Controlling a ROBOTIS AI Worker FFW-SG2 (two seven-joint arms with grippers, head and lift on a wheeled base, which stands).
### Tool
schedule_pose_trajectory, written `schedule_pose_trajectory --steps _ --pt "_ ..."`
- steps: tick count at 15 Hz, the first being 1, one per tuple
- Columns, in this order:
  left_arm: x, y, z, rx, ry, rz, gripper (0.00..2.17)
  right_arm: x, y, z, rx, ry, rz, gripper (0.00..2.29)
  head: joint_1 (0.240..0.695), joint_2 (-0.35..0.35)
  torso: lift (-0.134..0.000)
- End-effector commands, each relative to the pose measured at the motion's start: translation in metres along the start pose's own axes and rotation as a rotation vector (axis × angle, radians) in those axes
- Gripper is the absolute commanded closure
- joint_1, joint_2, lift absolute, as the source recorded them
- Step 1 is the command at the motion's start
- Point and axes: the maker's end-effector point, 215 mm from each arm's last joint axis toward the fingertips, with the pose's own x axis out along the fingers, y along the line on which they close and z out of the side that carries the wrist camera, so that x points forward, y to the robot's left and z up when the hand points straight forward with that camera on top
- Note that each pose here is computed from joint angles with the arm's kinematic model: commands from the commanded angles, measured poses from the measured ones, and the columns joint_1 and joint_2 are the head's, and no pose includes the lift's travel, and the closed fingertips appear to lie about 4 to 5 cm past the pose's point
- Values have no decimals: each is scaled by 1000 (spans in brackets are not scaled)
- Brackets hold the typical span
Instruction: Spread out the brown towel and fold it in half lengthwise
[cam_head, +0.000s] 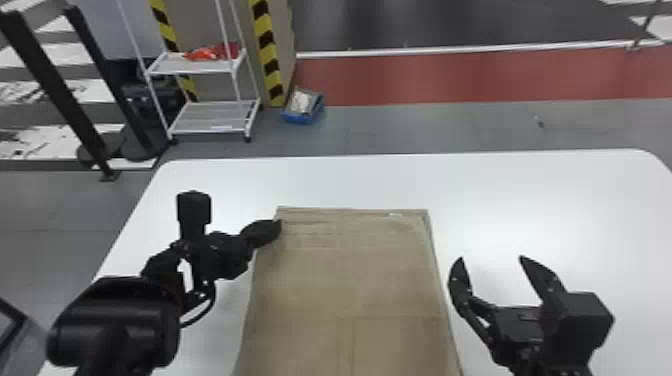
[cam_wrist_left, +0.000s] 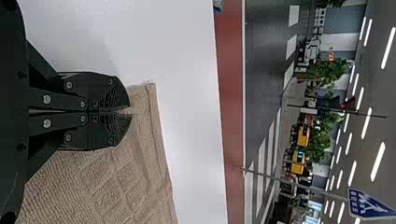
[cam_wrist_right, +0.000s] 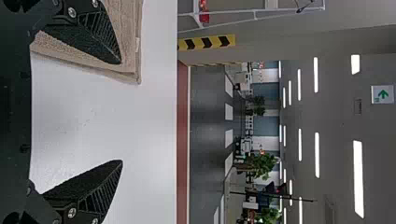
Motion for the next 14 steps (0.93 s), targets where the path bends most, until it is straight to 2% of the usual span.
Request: schedule_pose_trajectory --steps 1,6,9,12,14 --pt "-10 -2 11 13 -26 4 1231 0 1 -1 4 1 1 134 695 112 -125" --pt "-43 -32 29 57 -72 -22 1231 0 2 1 3 -2 2 134 695 112 -125" --pt "-76 -77 49 89 -87 -70 1231 1 4 2 2 -2 7 134 695 97 -125" --pt "-90 -133 43 58 2 -177 1234 1 4 3 4 -4 7 134 695 72 -125" --pt "-86 -170 45 66 10 -238 1234 -1 6 7 5 -13 9 134 695 29 -125"
